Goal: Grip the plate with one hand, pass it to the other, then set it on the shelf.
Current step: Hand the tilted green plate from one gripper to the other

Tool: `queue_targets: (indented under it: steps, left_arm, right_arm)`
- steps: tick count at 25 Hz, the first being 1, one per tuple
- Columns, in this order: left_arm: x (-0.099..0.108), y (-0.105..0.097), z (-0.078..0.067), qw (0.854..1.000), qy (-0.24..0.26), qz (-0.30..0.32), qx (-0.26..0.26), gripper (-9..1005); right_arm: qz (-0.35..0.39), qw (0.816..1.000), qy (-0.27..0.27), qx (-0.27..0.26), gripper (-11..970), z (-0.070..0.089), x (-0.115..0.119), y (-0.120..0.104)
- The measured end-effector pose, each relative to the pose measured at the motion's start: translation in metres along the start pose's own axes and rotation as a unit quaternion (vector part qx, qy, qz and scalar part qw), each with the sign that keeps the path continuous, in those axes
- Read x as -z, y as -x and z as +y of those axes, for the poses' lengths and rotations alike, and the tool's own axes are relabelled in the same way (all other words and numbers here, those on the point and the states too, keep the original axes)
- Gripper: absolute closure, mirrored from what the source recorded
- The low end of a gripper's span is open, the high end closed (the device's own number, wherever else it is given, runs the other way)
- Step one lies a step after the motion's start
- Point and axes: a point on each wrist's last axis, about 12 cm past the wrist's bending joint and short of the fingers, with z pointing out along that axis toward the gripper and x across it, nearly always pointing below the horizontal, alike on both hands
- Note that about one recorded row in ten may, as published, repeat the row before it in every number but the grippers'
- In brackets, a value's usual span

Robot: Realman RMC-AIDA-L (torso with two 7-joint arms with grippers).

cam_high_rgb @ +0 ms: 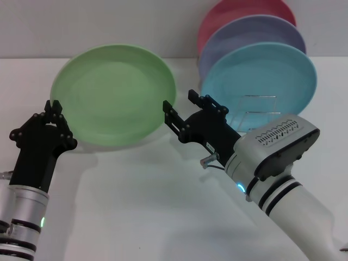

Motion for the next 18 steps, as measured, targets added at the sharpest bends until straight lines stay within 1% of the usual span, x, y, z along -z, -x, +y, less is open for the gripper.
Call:
queue_targets:
  steps: [7, 18]
  left_arm:
    - [-0.0006, 0.0011, -0.0026, 1.000, 0.000, -0.002, -0.014, 963]
    - [-0.0001, 0.0015, -0.0032, 1.000, -0.001, -0.003, -0.014, 963]
  right_arm:
    - [-0.001, 1.000, 0.005, 0.003, 388, 0.0016, -0.0011, 0.0006]
    - [-0.003, 1.000, -0.002, 0.004, 398, -0.0022, -0.0041, 0.0026]
